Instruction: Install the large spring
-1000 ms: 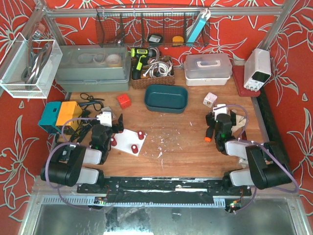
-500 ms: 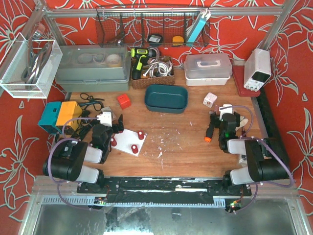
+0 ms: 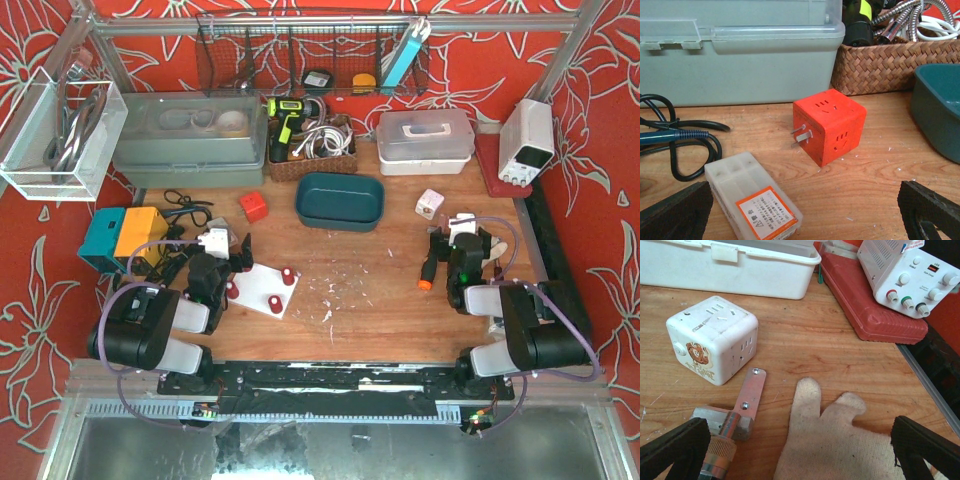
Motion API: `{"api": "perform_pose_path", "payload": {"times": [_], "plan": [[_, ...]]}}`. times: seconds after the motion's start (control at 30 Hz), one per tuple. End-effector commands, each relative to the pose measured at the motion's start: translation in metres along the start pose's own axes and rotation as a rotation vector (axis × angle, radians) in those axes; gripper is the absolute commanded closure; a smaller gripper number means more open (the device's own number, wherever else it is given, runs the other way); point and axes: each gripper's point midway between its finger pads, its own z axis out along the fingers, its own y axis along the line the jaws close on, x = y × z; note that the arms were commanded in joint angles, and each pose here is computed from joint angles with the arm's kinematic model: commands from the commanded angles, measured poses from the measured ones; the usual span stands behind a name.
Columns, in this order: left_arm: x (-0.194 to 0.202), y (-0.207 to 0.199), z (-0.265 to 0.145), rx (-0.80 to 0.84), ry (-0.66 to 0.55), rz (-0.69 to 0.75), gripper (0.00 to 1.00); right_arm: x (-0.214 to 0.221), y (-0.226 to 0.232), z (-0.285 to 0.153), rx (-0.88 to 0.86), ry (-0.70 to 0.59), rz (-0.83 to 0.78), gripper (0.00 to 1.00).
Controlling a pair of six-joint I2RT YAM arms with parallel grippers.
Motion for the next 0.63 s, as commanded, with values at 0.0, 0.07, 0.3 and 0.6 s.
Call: {"api": "perform_pose_path", "payload": {"times": [0.0,0.07,0.3,0.6], "plan": [[-0.0134,0.0023,0.0024,-0.009,-0.048,-0.011,0.0,-0.0034,-0.0004,-0.001,-0.004,-0.013,0.021,0.01],[-0.0133,0.0023,0.0024,-0.009,-0.047,-0.011,0.0,-0.0045,-0.0004,-0.0008,-0.004,-0.017,0.02,0.01],[-0.0135,0.0023,0.0024,-0.009,-0.048,-0.011,0.0,-0.0033,-0.0004,-0.0007,-0.004,-0.013,0.02,0.01],[-0.0139,0.0023,0.0027,-0.009,-0.049,-0.012,0.0,-0.0035,-0.0003,-0.0008,-0.004,-0.013,0.021,0.01]]}}
